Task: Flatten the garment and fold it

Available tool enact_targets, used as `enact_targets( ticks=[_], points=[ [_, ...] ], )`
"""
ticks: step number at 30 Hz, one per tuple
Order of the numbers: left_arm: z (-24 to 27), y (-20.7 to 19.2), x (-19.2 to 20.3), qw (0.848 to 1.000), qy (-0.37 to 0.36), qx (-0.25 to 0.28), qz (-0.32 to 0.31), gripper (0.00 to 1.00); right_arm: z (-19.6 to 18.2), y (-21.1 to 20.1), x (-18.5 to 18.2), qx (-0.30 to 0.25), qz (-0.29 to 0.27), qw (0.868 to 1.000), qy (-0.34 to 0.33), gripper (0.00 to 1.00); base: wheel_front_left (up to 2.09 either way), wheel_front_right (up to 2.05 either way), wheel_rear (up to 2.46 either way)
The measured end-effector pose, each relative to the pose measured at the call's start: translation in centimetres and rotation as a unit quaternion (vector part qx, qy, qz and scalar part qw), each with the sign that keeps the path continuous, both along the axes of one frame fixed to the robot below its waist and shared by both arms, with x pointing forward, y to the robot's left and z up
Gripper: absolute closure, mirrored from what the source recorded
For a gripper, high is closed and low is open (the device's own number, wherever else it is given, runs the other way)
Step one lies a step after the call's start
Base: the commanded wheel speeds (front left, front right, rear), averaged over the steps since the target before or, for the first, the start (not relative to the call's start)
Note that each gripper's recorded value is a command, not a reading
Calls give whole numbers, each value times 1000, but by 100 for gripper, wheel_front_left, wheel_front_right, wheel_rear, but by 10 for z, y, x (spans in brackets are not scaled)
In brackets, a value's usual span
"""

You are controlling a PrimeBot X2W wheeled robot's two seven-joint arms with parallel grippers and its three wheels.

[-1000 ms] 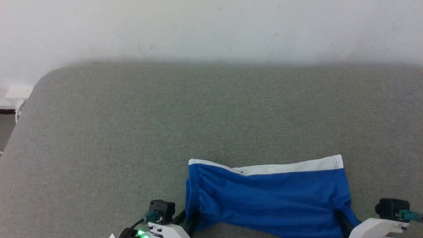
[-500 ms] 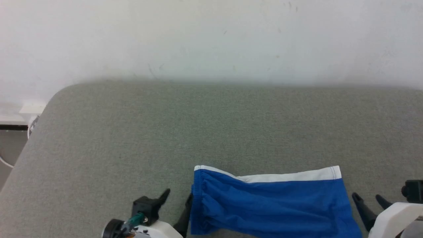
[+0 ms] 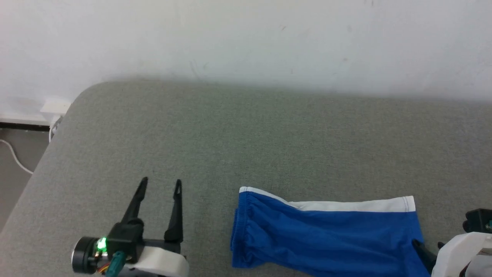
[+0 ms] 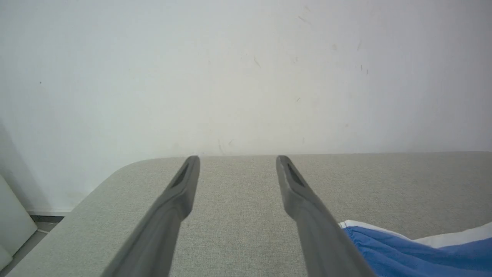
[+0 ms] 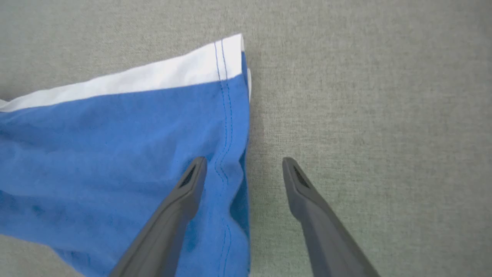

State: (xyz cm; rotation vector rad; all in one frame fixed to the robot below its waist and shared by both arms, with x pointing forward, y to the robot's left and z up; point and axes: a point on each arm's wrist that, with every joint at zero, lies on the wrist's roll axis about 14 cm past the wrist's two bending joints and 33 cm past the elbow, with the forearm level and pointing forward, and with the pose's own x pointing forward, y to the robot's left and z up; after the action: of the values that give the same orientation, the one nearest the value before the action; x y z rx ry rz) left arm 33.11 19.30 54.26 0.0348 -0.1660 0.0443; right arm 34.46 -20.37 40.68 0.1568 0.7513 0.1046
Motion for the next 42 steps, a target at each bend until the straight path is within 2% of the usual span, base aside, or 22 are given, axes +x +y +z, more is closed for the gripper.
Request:
enact_targets(
  ticks=[2,5,9,14,15,17,22,26,29,35,38,42],
  points=[
    [-5,10,-6,1000,6,-12,23,0,-10,4,1,12,-1,1000,19,0,0,0,0],
    [-10,22,-12,999,12,-4,44,0,-25,12,-1,22,6,999,48,0,0,0,0],
    [-7,19,-15,998,6,53,32,0,-34,22,3,37,12,997,60,0,0,0,0],
    [-11,18,-18,998,12,55,34,0,-43,28,9,39,20,997,67,0,0,0,0],
    [-12,18,-18,998,13,54,35,0,-45,29,10,40,23,996,71,11,0,0,0],
    [-13,18,-18,998,14,52,35,0,-48,31,11,36,30,996,73,100,0,0,0],
    [-18,15,-18,998,21,46,28,0,-46,37,18,39,34,997,52,100,0,0,0],
    [-20,12,-18,999,24,39,21,0,-41,27,22,40,13,999,24,100,0,0,0],
    [-21,11,-17,999,25,32,18,0,-34,8,28,34,-16,999,0,100,0,0,0],
    [-24,4,-15,999,28,24,5,0,-19,-62,30,-13,-87,996,-26,100,0,0,0],
    [-24,4,-14,999,28,22,3,0,-12,-72,31,-16,-101,994,-37,100,0,0,0],
    [-24,4,-13,999,28,23,0,0,1,-67,36,-10,-95,994,-55,100,0,0,0]
  ],
)
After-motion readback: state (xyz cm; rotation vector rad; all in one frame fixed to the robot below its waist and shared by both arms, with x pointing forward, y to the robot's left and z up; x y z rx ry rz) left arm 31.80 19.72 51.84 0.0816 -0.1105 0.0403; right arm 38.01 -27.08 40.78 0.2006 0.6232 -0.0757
